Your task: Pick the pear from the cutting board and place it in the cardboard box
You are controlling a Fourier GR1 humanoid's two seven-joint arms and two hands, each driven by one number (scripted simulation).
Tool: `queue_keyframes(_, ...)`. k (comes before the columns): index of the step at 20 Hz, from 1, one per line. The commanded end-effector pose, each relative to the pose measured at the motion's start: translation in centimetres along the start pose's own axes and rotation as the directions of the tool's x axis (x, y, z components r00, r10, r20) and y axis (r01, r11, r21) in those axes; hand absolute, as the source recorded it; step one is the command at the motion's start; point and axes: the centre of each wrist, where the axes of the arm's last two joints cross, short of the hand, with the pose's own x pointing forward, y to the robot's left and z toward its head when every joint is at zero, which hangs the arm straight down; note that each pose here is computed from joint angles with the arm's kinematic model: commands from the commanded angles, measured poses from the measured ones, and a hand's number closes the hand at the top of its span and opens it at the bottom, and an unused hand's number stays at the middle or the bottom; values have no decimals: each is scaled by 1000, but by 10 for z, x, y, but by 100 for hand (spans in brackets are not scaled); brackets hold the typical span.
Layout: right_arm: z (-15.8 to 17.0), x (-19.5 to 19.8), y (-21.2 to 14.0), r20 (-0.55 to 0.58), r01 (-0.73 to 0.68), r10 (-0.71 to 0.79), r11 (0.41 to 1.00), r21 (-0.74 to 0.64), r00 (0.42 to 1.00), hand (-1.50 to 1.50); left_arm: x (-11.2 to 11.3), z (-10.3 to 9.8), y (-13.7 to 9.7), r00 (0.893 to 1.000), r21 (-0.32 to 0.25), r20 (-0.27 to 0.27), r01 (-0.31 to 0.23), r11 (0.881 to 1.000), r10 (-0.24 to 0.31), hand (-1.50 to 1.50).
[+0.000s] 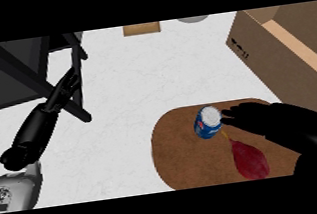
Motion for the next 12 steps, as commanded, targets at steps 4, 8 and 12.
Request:
queue_keyframes(4, -19, -8, 20, -17, -21, 21, 1000, 10, 1000, -150, -6, -2, -6, 999, 30, -30, 16, 999, -15, 0)
queue_keyframes(8, -18, -24, 35, 20, 14, -15, 1000, 12, 1000, -150, -2, 0, 13, 1000, 32, -21, 12, 999, -11, 0)
queue_keyframes(12, -27, -15, 46, 7, 11, -11, 999, 34, 1000, -150, 0, 4, 2, 999, 40, -16, 29, 999, -28, 0)
